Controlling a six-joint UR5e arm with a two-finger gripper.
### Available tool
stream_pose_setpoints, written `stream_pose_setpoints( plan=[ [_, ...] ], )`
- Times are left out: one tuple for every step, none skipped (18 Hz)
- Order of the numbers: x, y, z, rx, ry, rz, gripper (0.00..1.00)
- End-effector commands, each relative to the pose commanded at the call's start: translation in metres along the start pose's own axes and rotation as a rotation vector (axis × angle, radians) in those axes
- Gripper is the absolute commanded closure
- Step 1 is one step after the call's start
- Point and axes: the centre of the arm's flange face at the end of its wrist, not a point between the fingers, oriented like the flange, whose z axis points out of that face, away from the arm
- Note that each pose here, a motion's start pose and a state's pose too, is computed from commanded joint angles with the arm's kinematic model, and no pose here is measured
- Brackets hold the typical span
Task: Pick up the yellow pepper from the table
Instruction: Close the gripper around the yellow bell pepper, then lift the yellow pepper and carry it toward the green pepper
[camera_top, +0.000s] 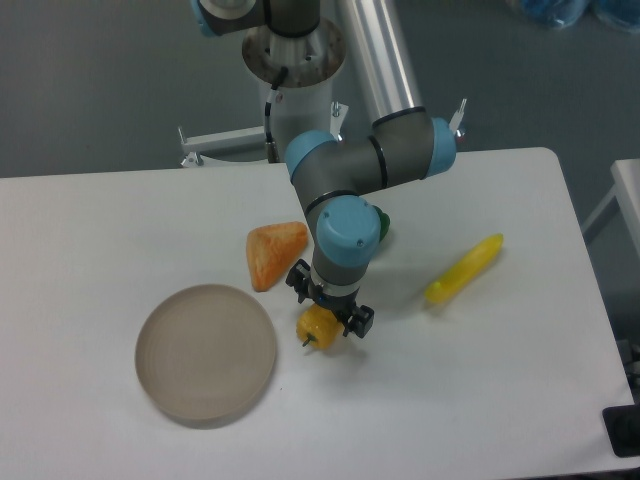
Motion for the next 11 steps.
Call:
stream_pose_setpoints(
  plan=[
    [0.0,0.001,0.001,-0.003,-0.006,0.0,0.31],
    [0.0,0.001,0.0,-0.005,-0.009,-0.001,0.54],
    [0.0,0.001,-0.002,-0.002,-0.013,0.002,0.88],
    [0.0,0.001,-0.004,-0.001,-0.014,0.004,0.96],
    [0.0,0.002,-0.008,0.0,-0.019,0.001,0.96],
    [0.0,0.001,-0.012,0.002,-0.025,-0.008,0.96],
    [-0.001,0.003,-0.017,0.002,-0.025,-0.011,0.96],
    [-0.001,0.005,-0.023,0.007,-0.031,-0.012,0.96],
    [-0.004,0.009,-0.035,0.016,-0.046,-0.015,0.96],
    [-0.016,0.017,-0.051,0.027,-0.061,-0.029,0.96],
    [-0.029,0.023,-0.07,0.035,-0.059,-0.042,0.96]
  ],
)
